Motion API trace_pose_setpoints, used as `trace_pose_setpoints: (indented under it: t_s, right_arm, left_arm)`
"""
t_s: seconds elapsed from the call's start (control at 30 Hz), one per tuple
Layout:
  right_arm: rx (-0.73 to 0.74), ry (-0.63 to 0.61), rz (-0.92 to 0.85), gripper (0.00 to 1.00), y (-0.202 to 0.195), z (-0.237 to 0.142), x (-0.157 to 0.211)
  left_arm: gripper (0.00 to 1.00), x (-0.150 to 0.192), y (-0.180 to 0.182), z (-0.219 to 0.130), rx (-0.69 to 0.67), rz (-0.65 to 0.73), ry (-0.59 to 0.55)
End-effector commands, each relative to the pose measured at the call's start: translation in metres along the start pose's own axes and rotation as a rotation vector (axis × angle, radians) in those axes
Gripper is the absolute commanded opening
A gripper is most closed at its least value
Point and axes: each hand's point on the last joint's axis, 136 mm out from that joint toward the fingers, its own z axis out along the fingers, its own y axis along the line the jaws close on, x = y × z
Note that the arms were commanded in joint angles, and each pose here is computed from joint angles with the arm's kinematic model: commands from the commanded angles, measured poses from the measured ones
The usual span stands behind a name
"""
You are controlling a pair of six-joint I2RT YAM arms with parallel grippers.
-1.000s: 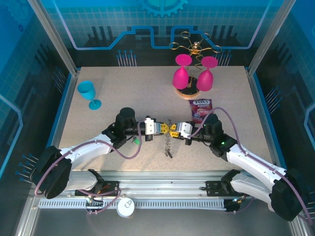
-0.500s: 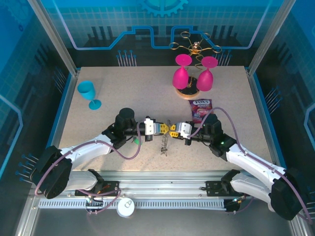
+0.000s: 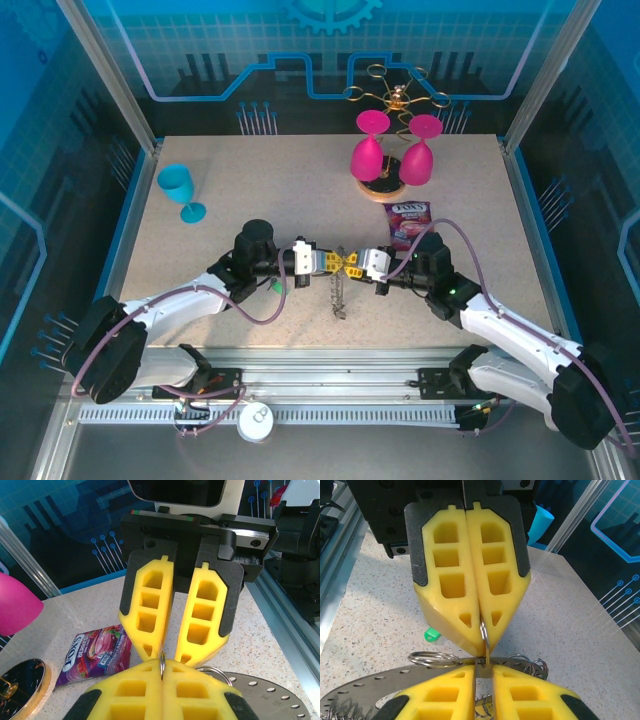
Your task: Put the keys on the keyring
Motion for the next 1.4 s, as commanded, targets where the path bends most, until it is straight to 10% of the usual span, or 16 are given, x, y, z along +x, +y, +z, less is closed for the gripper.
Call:
trace_pose_setpoints:
  t_s: [0.0, 0.67, 0.93, 1.37]
  right_arm:
    - [-0.036, -0.047, -0.019, 0.17, 0.009, 0.001, -0.009]
    - [-0.039, -0.111, -0.014, 0.00, 0.006, 0.008, -0.019]
    - [-0.094, 0.030, 0.030, 0.00, 0.012, 0.010, 0.001]
    - [-0.150, 0.089, 0.009, 0.00, 0.021, 0.018, 0.001]
  left_arm:
    - [0.00, -0.004, -0.004, 0.000, 0.030, 0.043, -0.034]
    - [0.00, 0.007, -0.005, 0.004, 0.034, 0.024, -0.008]
    - [0.11, 0.024, 0.005, -0.002, -0.050, -0.023, 0.109]
    - [0.03, 0.042, 0.001, -0.010, -0.047, -0.017, 0.247]
